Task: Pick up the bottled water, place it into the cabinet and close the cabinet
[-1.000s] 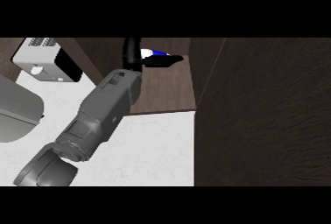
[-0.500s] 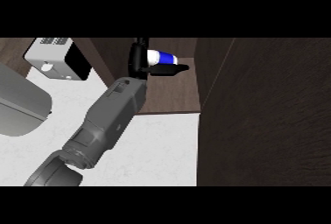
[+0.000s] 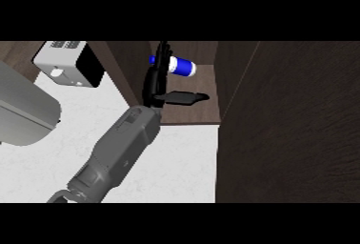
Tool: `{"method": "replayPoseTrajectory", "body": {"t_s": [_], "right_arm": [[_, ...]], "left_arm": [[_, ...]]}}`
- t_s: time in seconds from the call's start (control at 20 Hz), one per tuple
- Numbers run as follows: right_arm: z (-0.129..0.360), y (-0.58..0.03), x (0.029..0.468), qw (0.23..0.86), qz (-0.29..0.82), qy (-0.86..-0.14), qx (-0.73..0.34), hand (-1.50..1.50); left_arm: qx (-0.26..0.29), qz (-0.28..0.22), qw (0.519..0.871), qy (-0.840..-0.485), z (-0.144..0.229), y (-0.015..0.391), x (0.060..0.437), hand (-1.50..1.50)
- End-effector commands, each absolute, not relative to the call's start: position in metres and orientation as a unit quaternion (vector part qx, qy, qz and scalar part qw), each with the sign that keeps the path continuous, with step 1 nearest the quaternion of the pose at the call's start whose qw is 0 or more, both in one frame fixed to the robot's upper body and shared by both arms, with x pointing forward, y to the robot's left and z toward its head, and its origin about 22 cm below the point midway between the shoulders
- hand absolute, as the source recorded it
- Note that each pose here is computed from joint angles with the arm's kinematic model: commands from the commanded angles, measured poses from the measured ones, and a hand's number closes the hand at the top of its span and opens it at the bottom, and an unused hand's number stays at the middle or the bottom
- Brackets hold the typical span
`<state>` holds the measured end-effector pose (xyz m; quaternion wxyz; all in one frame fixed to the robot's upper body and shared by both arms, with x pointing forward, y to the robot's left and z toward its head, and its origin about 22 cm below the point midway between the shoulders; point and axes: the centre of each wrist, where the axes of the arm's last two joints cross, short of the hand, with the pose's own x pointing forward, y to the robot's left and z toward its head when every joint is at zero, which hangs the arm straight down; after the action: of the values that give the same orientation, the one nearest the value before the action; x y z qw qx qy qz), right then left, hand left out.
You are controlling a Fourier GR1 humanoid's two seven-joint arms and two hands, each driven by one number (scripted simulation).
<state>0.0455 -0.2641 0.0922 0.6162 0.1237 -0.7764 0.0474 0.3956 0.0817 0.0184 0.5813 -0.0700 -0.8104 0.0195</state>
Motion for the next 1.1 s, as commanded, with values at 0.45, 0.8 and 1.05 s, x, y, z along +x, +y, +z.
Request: {"method": "replayPoseTrajectory", "body": {"t_s": [0.45, 0.8, 1.05], "right_arm": [[0.113, -0.253, 0.026, 0.606, 0.060, -0.786, 0.110, -1.50], [0.123, -0.258, 0.037, 0.595, 0.159, -0.774, 0.150, -1.50], [0.135, -0.259, 0.034, 0.608, 0.232, -0.737, 0.181, 1.50]], "left_arm": [[-0.213, 0.023, 0.556, -0.803, 0.008, 0.068, 0.308, -1.50], [-0.225, 0.011, 0.569, -0.791, 0.002, 0.104, 0.261, 1.50], [-0.226, 0.017, 0.577, -0.785, 0.006, 0.131, 0.239, 1.50]]}}
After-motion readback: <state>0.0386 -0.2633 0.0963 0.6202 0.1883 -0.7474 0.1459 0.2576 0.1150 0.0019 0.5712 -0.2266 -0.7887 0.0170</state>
